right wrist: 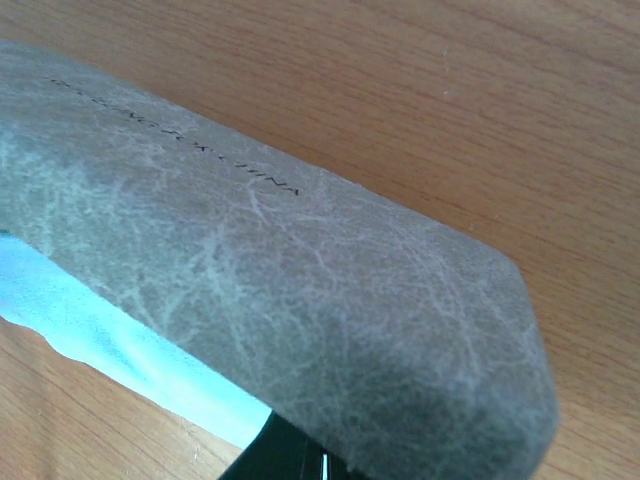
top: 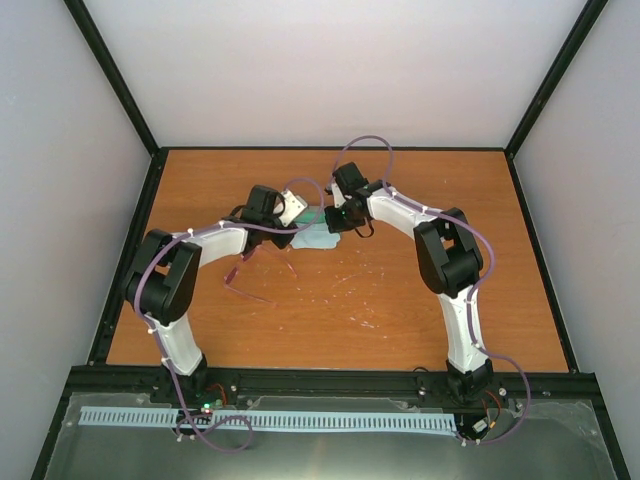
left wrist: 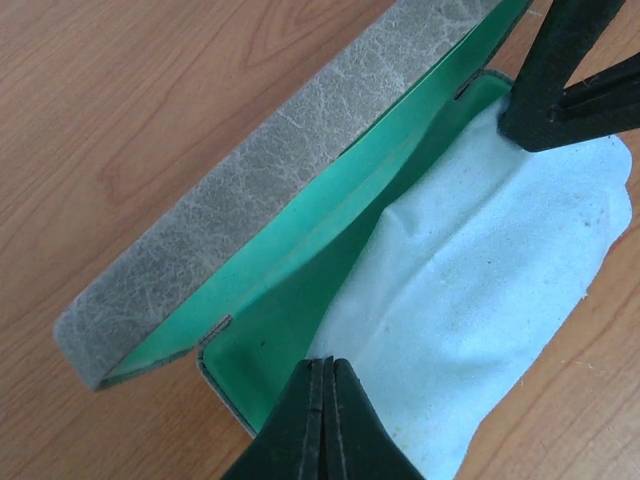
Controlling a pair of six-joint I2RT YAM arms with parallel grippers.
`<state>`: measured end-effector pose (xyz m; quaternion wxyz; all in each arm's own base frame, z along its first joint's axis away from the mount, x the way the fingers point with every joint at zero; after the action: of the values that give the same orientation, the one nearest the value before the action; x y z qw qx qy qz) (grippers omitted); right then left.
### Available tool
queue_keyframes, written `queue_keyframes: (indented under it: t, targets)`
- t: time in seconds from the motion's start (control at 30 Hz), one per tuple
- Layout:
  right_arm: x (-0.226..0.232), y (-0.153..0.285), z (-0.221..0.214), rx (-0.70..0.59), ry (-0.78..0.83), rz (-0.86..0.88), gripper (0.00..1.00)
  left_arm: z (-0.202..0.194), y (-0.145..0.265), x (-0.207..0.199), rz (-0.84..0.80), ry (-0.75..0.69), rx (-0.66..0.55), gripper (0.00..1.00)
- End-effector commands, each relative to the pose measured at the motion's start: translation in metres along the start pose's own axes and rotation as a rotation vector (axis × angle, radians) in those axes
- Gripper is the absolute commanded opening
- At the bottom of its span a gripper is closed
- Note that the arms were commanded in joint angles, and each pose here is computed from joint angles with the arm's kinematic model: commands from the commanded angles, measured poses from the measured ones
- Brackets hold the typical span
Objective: Organize the sunglasses
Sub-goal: Place the glasses cleaning cloth in the sunglasses case.
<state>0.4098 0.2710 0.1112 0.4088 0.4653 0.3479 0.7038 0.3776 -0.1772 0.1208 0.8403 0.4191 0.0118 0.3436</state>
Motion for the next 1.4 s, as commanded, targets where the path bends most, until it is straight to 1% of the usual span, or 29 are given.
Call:
queue_keyframes:
  t: [0.0, 0.4, 0.83, 1.03, 1.17, 1.37]
  targets:
    - [0.012, 0.002, 0.008, -0.037, 0.008, 0.031, 0.03, 0.017, 0.000, 0.014, 0.032, -0.036, -0.057, 0.00]
    - [0.014, 0.004, 0.012, -0.067, 0.007, 0.042, 0.03, 0.019, -0.002, 0.022, 0.057, -0.067, -0.064, 0.01]
    - [0.011, 0.004, 0.013, -0.103, -0.012, 0.016, 0.03, 0.012, -0.006, 0.026, 0.058, -0.061, -0.055, 0.00]
    - [0.013, 0.010, 0.020, -0.159, -0.017, 0.021, 0.03, 0.010, -0.006, 0.025, 0.054, -0.058, -0.054, 0.01]
    - [0.011, 0.004, 0.021, -0.142, -0.020, 0.014, 0.03, 0.008, -0.007, 0.023, 0.043, -0.050, -0.052, 0.00]
    - [0.009, 0.001, 0.019, -0.151, -0.034, 0.002, 0.03, 0.006, -0.008, 0.021, 0.033, -0.039, -0.046, 0.00]
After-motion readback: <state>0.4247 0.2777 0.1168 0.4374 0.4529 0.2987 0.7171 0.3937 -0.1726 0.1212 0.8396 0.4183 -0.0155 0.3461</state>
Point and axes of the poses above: each gripper's point midway between its finger pads, its own y axis back along the fingers, its own x axis along the line the jaws close on, z = x × y, the point moved 7 cm from there along y, back along the fingers, and after that the axes turned 11 degrees about -y, right-handed, at the moved point
